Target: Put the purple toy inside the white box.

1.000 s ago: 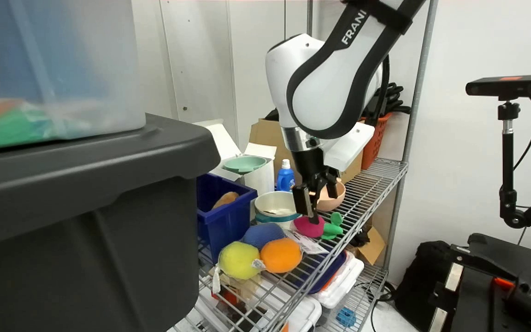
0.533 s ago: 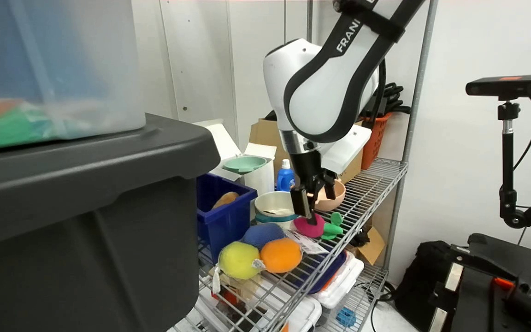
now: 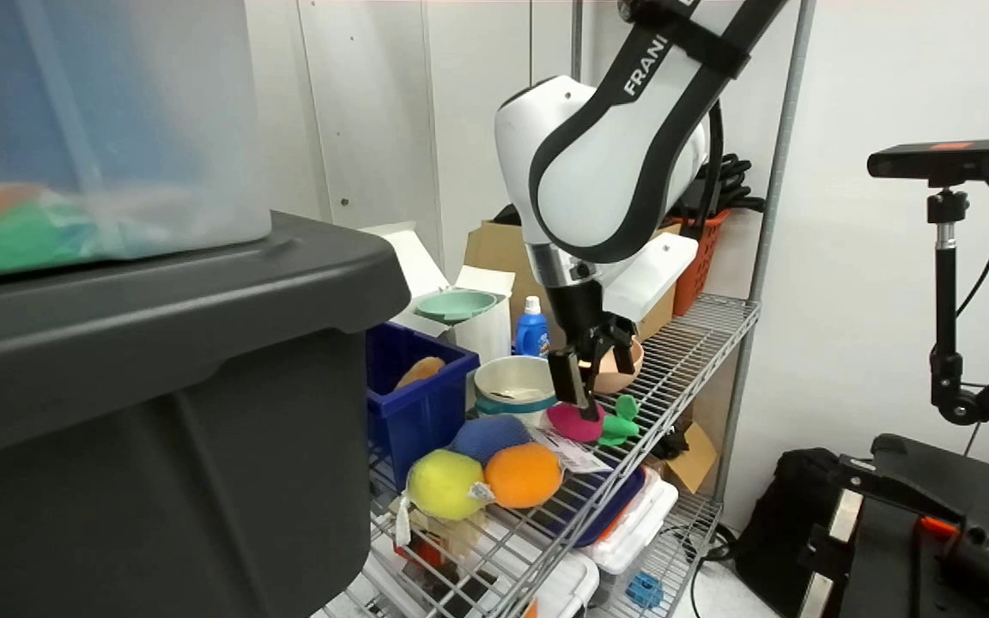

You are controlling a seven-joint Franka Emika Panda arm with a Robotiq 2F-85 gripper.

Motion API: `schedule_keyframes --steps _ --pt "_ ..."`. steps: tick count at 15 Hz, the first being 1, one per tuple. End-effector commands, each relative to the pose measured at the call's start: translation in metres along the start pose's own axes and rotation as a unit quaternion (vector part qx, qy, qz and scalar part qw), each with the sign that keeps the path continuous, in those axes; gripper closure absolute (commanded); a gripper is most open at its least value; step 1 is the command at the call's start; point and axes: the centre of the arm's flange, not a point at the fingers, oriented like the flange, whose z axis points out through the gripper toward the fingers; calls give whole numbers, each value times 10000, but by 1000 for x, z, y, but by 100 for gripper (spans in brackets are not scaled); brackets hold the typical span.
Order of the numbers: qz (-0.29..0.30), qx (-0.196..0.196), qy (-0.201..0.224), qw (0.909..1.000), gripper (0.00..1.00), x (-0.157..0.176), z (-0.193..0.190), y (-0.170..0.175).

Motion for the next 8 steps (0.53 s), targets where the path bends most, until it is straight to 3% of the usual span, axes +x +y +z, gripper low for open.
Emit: schedule_keyframes --steps 1,8 --pt "-12 58 -184 9998 0 11 3 1" --pt "-1 17 -294 9996 0 23 17 -5"
